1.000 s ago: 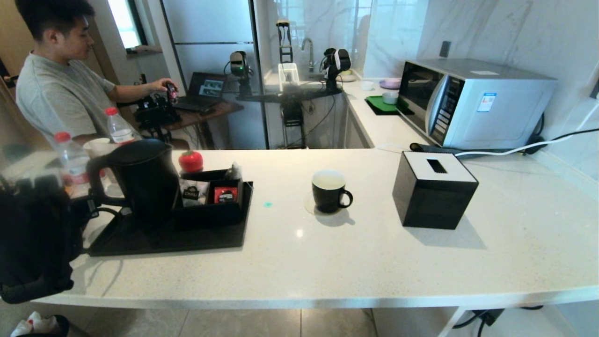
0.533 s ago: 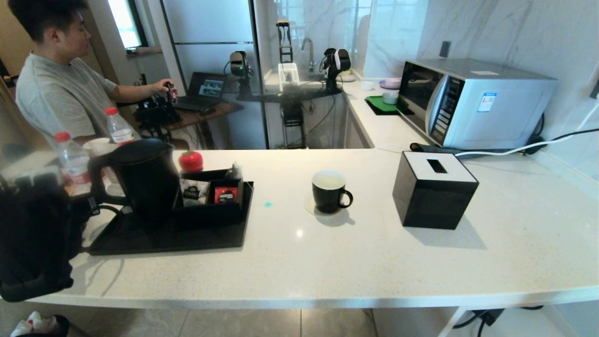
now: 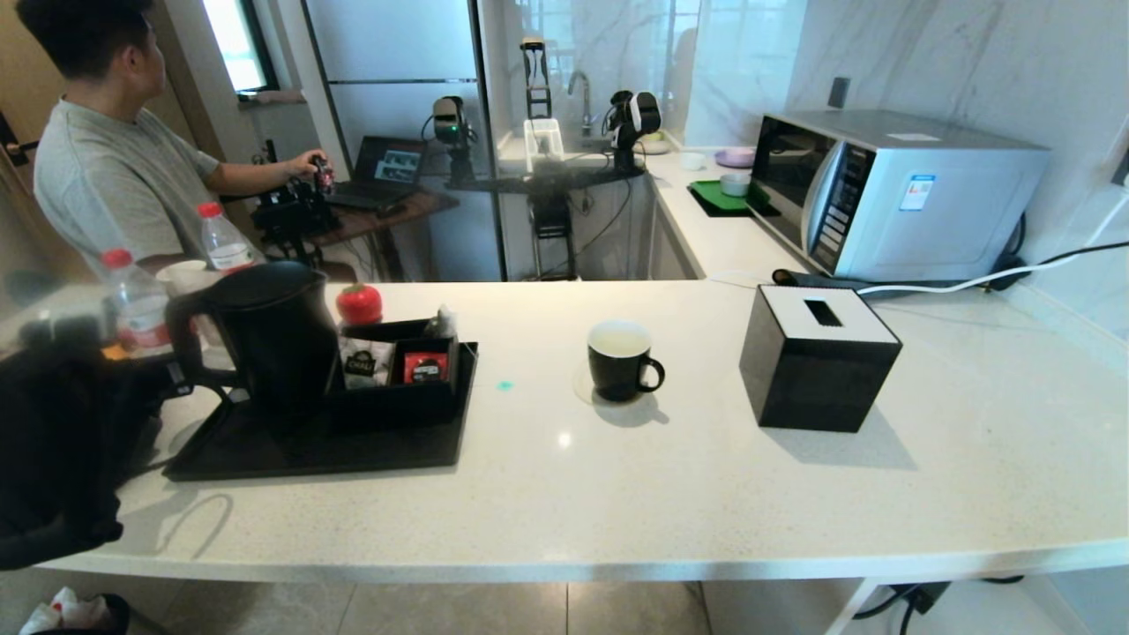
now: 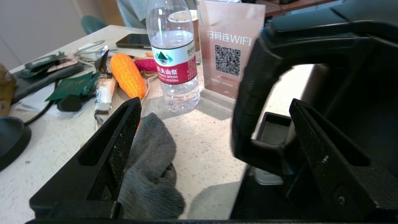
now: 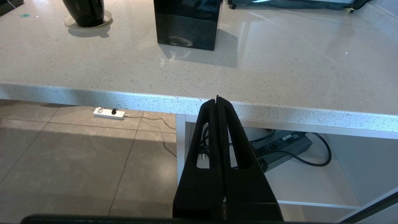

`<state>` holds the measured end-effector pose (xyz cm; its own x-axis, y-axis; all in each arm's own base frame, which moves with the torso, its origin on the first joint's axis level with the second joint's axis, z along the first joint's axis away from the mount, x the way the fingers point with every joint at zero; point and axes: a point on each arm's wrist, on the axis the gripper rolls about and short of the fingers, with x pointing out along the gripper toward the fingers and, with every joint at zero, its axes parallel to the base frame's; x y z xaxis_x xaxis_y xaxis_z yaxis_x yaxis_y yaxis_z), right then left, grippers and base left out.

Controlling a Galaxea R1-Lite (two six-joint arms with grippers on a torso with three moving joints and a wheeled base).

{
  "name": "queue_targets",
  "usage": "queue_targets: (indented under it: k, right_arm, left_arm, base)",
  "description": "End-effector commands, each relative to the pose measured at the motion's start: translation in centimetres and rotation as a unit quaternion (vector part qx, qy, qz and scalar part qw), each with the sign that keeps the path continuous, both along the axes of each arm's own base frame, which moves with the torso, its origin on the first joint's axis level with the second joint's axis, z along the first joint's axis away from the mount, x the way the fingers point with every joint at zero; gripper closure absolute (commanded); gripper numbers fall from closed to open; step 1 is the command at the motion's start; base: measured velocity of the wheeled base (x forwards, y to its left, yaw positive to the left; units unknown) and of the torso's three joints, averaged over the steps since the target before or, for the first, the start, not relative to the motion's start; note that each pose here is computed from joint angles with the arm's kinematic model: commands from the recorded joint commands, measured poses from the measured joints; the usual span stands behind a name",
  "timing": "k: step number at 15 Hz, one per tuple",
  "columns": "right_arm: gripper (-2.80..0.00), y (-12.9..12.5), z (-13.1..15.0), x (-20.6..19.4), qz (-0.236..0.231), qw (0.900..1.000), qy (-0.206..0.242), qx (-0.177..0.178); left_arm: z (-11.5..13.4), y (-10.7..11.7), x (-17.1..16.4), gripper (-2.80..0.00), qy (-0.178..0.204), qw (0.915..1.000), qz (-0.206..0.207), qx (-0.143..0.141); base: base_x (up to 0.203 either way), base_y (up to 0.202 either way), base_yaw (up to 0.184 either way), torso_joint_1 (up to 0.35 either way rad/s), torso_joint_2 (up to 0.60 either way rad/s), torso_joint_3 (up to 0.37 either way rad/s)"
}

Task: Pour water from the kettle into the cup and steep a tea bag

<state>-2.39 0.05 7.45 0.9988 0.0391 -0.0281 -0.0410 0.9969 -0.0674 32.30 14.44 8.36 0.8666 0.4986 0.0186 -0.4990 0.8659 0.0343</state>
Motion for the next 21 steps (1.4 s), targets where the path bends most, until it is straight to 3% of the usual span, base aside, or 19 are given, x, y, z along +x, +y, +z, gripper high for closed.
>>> queue_targets:
  k: [1, 7, 12, 21]
  right_arm:
    - [0.0, 0.0, 0.0, 0.0, 0.0, 1.0, 0.001, 0.0]
    - [0.0, 0.0, 0.0, 0.0, 0.0, 1.0, 0.001, 0.0]
    - [0.0, 0.0, 0.0, 0.0, 0.0, 1.0, 0.001, 0.0]
    - [0.0, 0.0, 0.0, 0.0, 0.0, 1.0, 0.001, 0.0]
  left_arm:
    - [0.7, 0.9, -0.5, -2.8, -0.024, 0.9995, -0.015, 0.013]
    - [-0.1, 3.8, -1.6, -2.8, -0.013, 0.998, -0.061, 0.012]
    - [-1.2, 4.4, -0.8, -2.8, -0.008, 0.9964, -0.084, 0.01]
    - [-1.7, 4.7, 2.5, -2.8, -0.034, 0.9934, -0.106, 0.028]
  base:
    - [0.0, 0.0, 0.0, 0.0, 0.0, 0.0]
    - [0.0, 0.0, 0.0, 0.0, 0.0, 0.0]
    - [0.0, 0.0, 0.0, 0.0, 0.0, 0.0]
    - [0.0, 0.0, 0.0, 0.0, 0.0, 0.0]
